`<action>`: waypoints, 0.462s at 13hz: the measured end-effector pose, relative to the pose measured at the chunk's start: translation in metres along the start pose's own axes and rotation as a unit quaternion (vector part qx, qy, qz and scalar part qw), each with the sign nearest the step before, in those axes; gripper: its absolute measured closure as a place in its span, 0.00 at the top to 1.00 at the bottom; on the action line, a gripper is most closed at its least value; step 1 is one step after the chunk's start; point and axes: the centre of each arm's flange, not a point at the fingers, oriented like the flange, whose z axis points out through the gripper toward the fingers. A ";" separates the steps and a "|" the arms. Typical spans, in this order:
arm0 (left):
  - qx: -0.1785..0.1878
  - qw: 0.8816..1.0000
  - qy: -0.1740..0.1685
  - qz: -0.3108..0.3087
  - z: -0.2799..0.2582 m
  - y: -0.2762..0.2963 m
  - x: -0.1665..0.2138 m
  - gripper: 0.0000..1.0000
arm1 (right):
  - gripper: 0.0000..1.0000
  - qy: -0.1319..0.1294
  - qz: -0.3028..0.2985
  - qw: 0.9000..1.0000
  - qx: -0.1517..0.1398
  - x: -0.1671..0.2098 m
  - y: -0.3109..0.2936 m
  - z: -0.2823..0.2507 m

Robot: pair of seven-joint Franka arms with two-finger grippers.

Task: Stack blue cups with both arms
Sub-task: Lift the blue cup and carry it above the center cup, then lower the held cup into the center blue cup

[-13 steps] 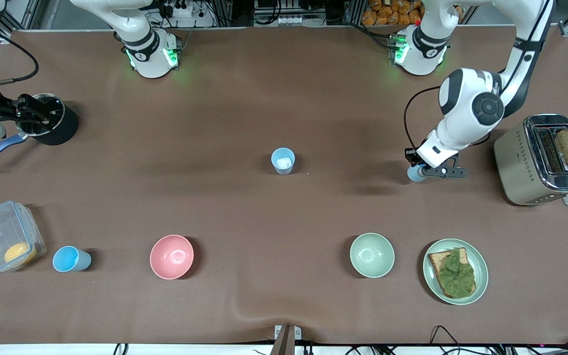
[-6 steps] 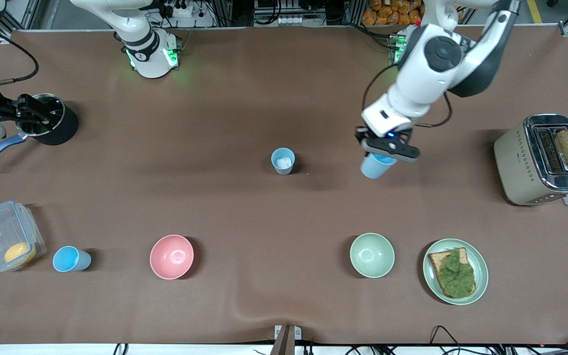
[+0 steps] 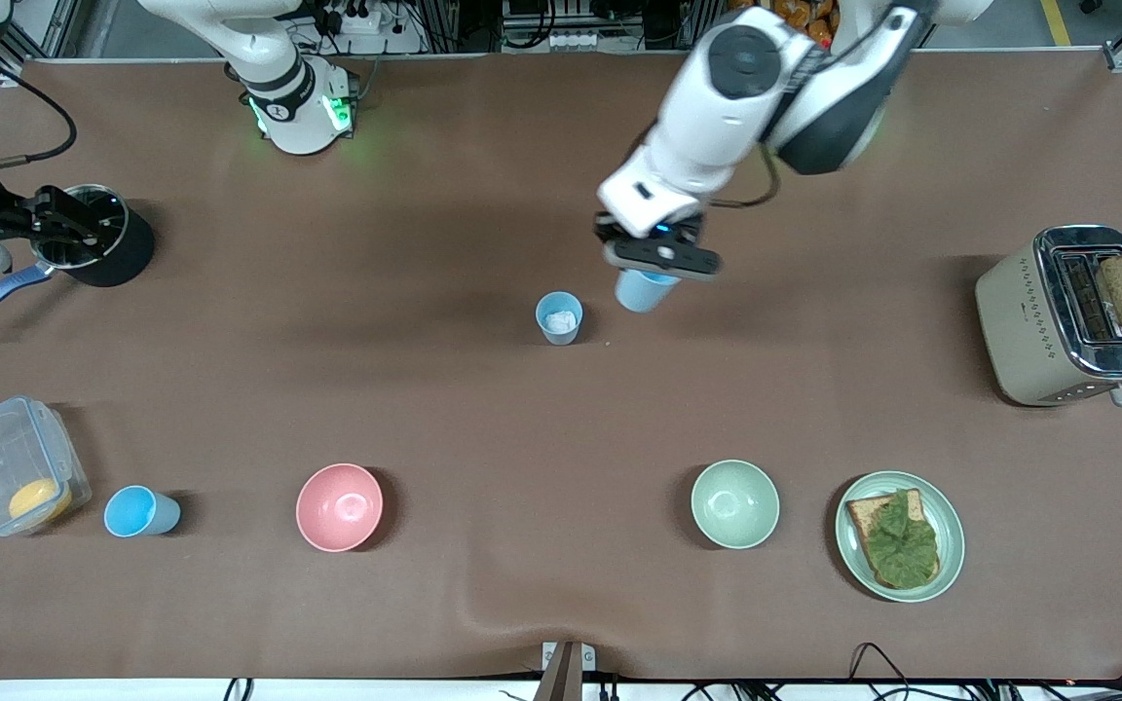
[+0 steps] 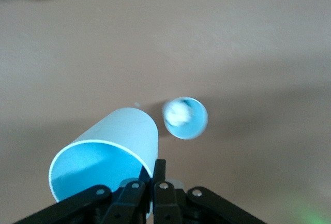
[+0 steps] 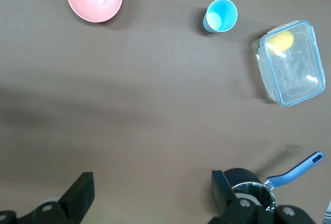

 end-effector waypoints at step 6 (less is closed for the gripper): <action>0.025 0.998 -0.024 -0.045 0.065 0.063 -0.003 0.03 | 1.00 0.000 0.000 1.000 0.000 0.000 0.000 0.000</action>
